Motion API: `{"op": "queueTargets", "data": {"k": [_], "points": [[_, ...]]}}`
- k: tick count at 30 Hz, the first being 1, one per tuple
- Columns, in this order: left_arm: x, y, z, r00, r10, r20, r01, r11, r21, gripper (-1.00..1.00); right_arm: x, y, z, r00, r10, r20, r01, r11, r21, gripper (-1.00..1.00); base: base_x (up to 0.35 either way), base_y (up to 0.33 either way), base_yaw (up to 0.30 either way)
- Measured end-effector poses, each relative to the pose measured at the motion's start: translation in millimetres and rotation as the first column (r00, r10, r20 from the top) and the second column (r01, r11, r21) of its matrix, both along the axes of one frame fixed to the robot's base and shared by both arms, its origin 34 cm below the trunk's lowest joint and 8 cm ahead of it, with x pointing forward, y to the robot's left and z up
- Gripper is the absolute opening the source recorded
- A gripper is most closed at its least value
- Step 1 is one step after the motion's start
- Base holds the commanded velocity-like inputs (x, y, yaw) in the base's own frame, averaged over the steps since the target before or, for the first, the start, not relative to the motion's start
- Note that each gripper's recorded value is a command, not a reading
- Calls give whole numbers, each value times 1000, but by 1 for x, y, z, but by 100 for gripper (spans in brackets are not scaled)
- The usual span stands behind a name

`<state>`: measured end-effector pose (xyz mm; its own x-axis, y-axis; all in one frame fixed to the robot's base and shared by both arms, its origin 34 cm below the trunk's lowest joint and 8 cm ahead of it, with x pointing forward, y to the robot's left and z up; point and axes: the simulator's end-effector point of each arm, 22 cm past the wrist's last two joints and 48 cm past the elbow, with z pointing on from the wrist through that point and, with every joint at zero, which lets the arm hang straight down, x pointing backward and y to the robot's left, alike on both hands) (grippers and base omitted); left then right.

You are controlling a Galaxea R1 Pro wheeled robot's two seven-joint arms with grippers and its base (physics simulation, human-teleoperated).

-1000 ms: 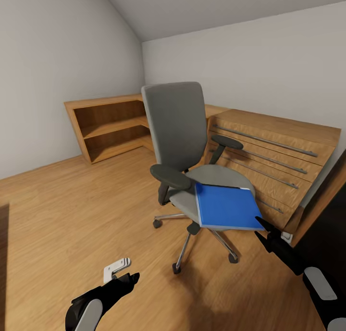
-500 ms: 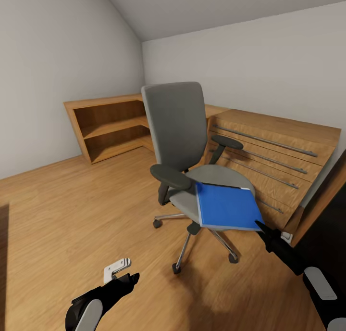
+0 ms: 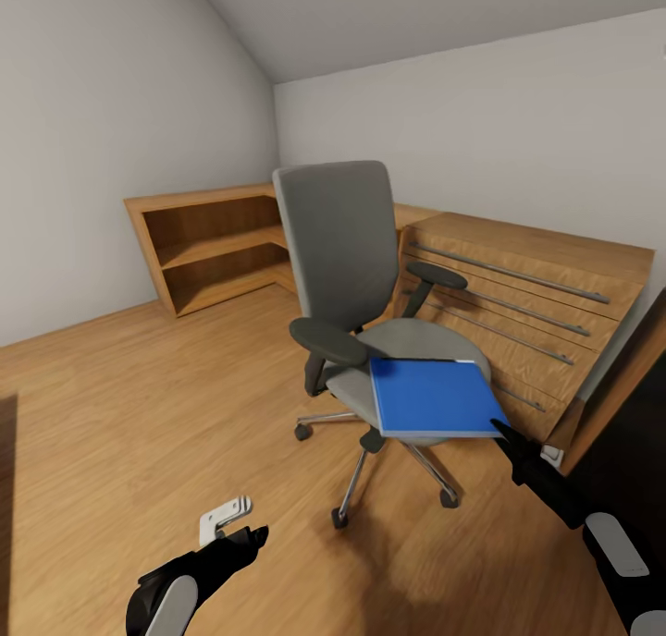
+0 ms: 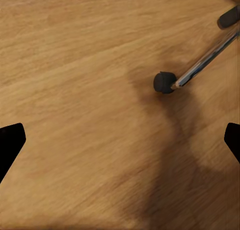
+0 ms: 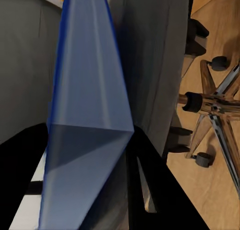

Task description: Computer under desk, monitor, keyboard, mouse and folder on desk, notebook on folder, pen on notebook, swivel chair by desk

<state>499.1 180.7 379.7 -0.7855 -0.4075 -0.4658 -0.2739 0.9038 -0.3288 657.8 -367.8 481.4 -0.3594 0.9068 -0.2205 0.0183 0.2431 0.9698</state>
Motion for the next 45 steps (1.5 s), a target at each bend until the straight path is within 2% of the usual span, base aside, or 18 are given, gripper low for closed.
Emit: {"op": "queueTargets", "data": {"k": [20,31,45], "points": [[9,0,36,997,0,81,0,1000,-1,100,0,-7,53,996,-4,90,5,1000,-9,-100,0,0,0],[5,0,28,998,0,60,-1,1000,3,100,-1,-11,54,996,-7,90,9,1000,-16,-100,-37,-28,0],[2,0,22,999,0,46,0,1000,5,100,-1,-17,60,994,-8,107,10,1000,-24,-100,-133,-210,0]]}}
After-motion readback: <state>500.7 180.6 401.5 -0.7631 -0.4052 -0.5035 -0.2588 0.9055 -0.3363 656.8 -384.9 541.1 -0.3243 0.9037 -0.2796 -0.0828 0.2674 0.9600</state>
